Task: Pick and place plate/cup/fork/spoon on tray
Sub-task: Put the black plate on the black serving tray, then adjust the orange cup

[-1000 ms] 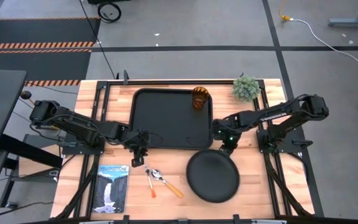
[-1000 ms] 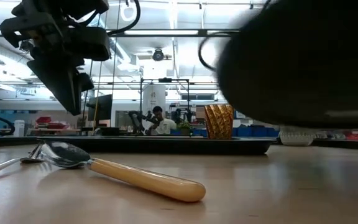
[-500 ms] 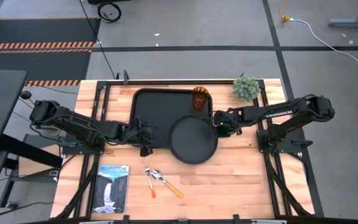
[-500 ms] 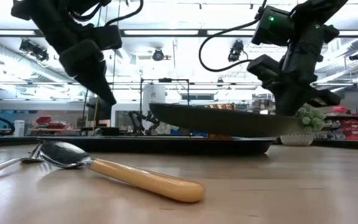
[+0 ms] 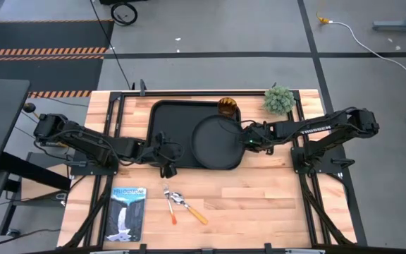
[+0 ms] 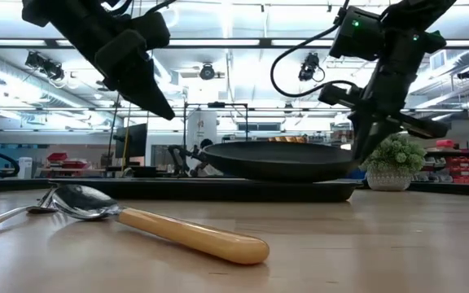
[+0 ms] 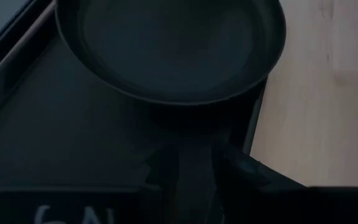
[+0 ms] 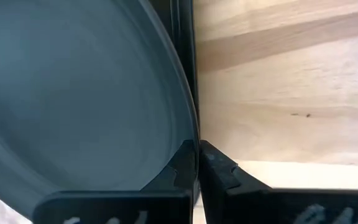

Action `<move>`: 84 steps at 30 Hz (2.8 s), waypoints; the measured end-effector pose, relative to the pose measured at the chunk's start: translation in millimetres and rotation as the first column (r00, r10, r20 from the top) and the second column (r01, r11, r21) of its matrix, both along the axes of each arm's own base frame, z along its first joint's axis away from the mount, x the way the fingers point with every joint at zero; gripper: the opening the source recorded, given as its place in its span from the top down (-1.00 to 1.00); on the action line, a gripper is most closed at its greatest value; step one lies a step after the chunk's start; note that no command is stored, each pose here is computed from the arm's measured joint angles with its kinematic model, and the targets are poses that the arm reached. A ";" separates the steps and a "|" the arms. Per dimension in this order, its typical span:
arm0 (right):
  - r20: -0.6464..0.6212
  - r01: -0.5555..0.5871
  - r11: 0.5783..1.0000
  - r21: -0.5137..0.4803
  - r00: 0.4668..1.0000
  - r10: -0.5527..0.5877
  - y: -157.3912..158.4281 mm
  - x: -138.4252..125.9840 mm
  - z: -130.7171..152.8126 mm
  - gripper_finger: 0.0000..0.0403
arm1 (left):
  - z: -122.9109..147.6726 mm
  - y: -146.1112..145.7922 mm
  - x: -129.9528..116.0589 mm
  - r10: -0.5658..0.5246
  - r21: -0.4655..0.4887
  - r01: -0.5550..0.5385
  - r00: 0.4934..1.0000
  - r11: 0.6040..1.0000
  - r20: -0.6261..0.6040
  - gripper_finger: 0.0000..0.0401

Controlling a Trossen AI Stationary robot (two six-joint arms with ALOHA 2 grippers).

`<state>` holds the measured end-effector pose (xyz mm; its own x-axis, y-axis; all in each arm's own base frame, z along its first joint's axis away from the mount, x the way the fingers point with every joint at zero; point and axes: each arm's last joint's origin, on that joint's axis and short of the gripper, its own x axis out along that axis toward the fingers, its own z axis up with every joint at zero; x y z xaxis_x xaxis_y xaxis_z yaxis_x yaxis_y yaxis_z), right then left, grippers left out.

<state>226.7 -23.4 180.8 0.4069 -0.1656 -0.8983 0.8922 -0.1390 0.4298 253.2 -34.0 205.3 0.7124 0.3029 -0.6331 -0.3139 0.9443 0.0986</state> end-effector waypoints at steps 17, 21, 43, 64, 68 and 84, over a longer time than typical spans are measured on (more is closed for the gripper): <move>0.067 -0.041 0.998 0.049 0.997 0.037 -1.3 25.8 -20.7 0.88 | 0.2 -0.1 0.3 -0.002 0.001 0.002 1.000 1.000 0.004 0.49; 0.075 -0.039 0.998 0.040 0.997 0.036 -3.2 30.4 -25.7 0.87 | 0.1 -0.1 0.3 -0.002 0.001 0.002 1.000 1.000 0.003 0.49; 0.051 -0.476 0.865 -0.156 0.871 0.489 -18.6 22.1 -6.6 0.33 | -0.2 -1.2 0.5 -0.032 -0.029 0.032 0.999 0.999 -0.001 0.49; -0.665 -0.954 -0.067 -0.294 0.154 0.731 17.7 22.0 -2.5 0.33 | 0.3 3.6 1.3 0.058 -0.080 -0.056 0.998 0.995 0.031 0.49; -0.684 -0.945 -0.072 -0.319 0.178 0.707 16.9 23.4 -3.3 0.33 | 0.4 2.6 1.2 0.054 -0.081 -0.051 0.998 0.995 0.032 0.49; -0.673 -0.907 -0.089 -0.412 0.237 0.700 11.8 69.9 30.6 0.35 | -1.7 11.4 3.2 0.135 0.015 -0.135 0.990 0.991 0.034 0.49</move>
<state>296.6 -11.6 211.4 0.5598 -0.3366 -0.7572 0.1881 0.9415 -0.2795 256.4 -22.6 203.6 0.6847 0.4086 -0.6036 -0.4418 0.8913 0.1022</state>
